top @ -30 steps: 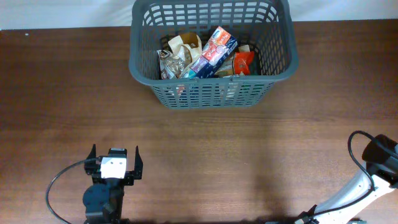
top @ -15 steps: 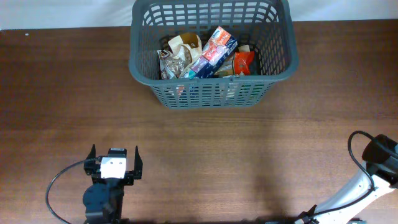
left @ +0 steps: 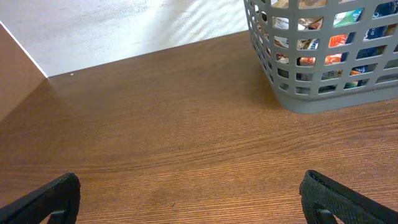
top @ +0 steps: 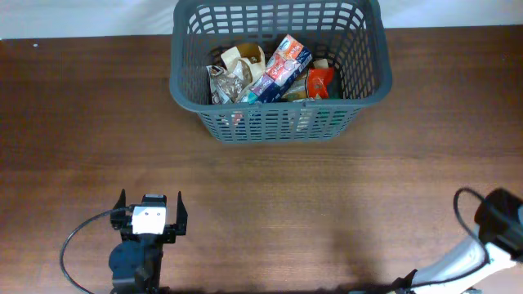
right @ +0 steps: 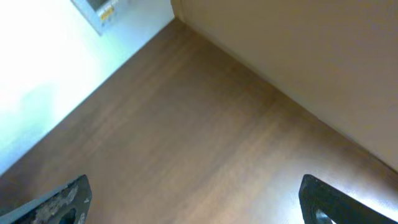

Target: Pack container

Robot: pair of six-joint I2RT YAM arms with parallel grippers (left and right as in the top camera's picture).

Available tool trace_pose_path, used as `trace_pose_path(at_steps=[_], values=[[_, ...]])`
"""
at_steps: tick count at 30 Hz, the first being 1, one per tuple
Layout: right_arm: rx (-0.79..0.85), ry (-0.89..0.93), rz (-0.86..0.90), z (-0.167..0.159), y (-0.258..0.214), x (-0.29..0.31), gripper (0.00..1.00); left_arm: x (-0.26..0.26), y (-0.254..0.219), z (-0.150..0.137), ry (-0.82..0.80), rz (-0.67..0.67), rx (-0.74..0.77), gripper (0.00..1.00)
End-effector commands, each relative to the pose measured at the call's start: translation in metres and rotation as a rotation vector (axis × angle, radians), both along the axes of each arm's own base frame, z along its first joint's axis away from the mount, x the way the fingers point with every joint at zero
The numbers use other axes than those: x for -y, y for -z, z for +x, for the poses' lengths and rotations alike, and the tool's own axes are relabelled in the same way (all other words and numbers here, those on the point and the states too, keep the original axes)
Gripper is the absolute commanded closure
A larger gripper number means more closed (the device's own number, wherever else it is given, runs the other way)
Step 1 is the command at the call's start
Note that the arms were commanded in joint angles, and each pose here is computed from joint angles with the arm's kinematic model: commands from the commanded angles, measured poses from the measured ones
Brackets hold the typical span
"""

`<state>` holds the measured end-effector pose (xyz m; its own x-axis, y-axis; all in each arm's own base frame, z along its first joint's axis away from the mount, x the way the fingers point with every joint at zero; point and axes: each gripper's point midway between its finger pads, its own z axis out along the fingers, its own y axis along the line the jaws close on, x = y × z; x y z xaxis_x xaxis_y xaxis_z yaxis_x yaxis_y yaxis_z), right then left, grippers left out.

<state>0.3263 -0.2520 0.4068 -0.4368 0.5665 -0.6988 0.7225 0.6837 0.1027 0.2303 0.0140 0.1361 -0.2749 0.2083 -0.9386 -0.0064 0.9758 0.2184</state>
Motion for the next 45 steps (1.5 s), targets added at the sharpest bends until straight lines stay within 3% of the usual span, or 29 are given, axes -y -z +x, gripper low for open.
trace_pose_path(at_steps=[1, 8, 22, 28, 36, 45], values=[[-0.006, 0.006, -0.021, -0.034, -0.018, -0.022, 0.01, -0.001, -0.001, 0.000, -0.004, 0.015, 0.007, 0.01], [-0.014, 0.013, -0.023, -0.081, -0.013, -0.054, 0.01, -0.001, -0.001, 0.000, -0.004, 0.015, 0.007, 0.01], [0.486, -0.181, -0.298, -0.123, -0.060, -0.145, 0.01, -0.001, -0.001, 0.000, -0.004, 0.015, 0.007, 0.01], [0.594, -0.372, -0.280, -0.140, -0.035, -0.196, 0.01, -0.001, -0.001, 0.000, -0.004, 0.015, 0.007, 0.01], [0.676, -0.586, -0.223, -0.150, 0.012, -0.239, 0.01, -0.001, -0.001, 0.000, -0.004, 0.015, 0.007, 0.01], [0.971, -0.636, -0.320, -0.122, 0.039, -0.249, 0.02, -0.001, -0.001, 0.000, -0.004, 0.015, 0.007, 0.01]])
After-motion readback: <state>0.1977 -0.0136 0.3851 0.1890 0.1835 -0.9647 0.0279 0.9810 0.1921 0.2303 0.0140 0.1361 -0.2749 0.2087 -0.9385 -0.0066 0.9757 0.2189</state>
